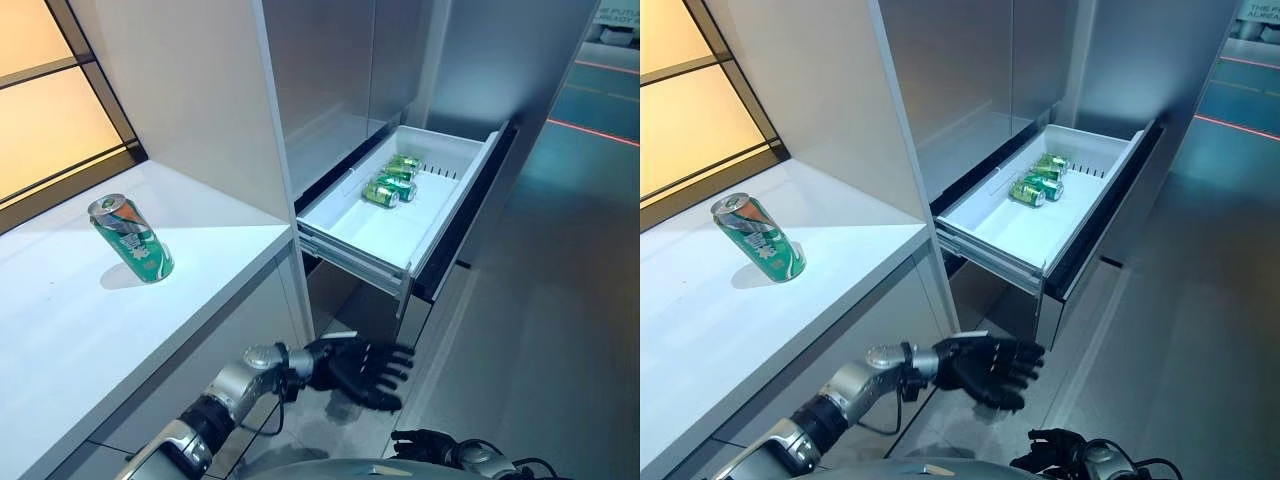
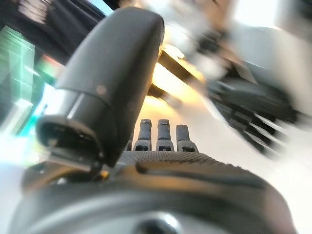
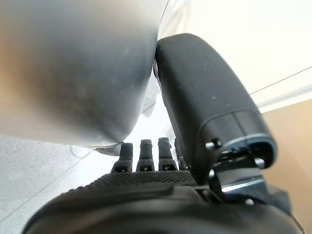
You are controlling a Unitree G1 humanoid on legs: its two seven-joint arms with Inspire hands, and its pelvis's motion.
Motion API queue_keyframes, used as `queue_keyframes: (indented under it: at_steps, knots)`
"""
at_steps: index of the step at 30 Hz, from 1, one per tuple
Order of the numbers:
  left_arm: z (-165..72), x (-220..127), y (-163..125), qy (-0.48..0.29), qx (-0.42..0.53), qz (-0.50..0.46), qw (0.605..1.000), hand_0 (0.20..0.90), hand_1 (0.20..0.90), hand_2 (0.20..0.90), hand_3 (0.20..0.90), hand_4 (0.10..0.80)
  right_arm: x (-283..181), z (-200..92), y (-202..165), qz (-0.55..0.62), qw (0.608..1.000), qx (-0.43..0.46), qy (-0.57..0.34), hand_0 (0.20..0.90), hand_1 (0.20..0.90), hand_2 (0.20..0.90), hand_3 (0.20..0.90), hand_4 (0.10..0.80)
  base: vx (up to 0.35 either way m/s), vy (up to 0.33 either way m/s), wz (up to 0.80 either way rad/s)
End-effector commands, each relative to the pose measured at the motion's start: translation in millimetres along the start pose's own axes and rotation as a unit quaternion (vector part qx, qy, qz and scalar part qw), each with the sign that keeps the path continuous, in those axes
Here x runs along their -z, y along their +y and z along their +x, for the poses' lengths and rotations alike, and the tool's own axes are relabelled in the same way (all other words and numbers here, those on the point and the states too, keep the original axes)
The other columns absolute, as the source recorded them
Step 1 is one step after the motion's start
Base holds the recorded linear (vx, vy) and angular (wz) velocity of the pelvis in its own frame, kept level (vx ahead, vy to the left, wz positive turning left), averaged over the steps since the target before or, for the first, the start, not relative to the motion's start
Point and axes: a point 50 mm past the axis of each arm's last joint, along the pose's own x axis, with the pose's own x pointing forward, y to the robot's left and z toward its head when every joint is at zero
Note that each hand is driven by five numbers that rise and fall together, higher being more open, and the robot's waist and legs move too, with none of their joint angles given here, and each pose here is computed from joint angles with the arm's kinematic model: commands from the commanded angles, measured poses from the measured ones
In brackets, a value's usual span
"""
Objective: Put drinks into fridge and close the fridge
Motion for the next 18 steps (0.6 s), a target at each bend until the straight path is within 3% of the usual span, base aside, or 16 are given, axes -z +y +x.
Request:
queue_keyframes:
  at_steps: [1,2,5,8,11,13,18]
  knots:
    - [4,-101,-37,-0.218,0.155,-0.008,0.964,0.900,0.900,0.900,0.900,0.800,3,4,13,-0.008,1.000,-0.016,0.006,0.900,0.900,0.900,0.900,0.800,0.036,-0.006,0.02]
    - [-3,-129,-55,-0.275,0.183,0.007,0.944,0.900,0.900,0.900,0.900,0.800,8,5,16,-0.008,1.000,-0.018,0.010,0.900,0.900,0.900,0.900,0.800,0.043,-0.007,0.03]
    - [-19,-168,-73,-0.370,0.212,0.041,0.903,0.900,0.900,0.900,0.900,0.800,13,6,21,-0.010,1.000,-0.021,0.016,0.900,0.900,0.900,0.900,0.800,0.040,-0.012,0.02]
    - [-47,-210,-95,-0.476,0.192,0.135,0.847,0.900,0.900,0.900,0.900,0.800,17,7,27,-0.012,0.999,-0.026,0.022,0.900,0.900,0.900,0.900,0.800,0.047,-0.020,0.03]
    - [-76,-239,-111,-0.558,0.118,0.226,0.790,0.900,0.900,0.900,0.900,0.800,21,7,30,-0.016,0.999,-0.030,0.028,0.900,0.900,0.900,0.900,0.800,0.043,-0.011,0.07]
    - [-105,-257,-115,-0.622,0.016,0.294,0.726,0.900,0.900,0.900,0.900,0.800,25,7,31,-0.019,0.999,-0.033,0.035,0.900,0.900,0.900,0.900,0.800,0.049,-0.009,0.13]
    - [-145,-275,-116,-0.659,-0.180,0.419,0.598,0.900,0.900,0.900,0.900,0.800,31,6,30,-0.023,0.998,-0.035,0.046,0.900,0.900,0.900,0.900,0.800,0.049,-0.004,0.07]
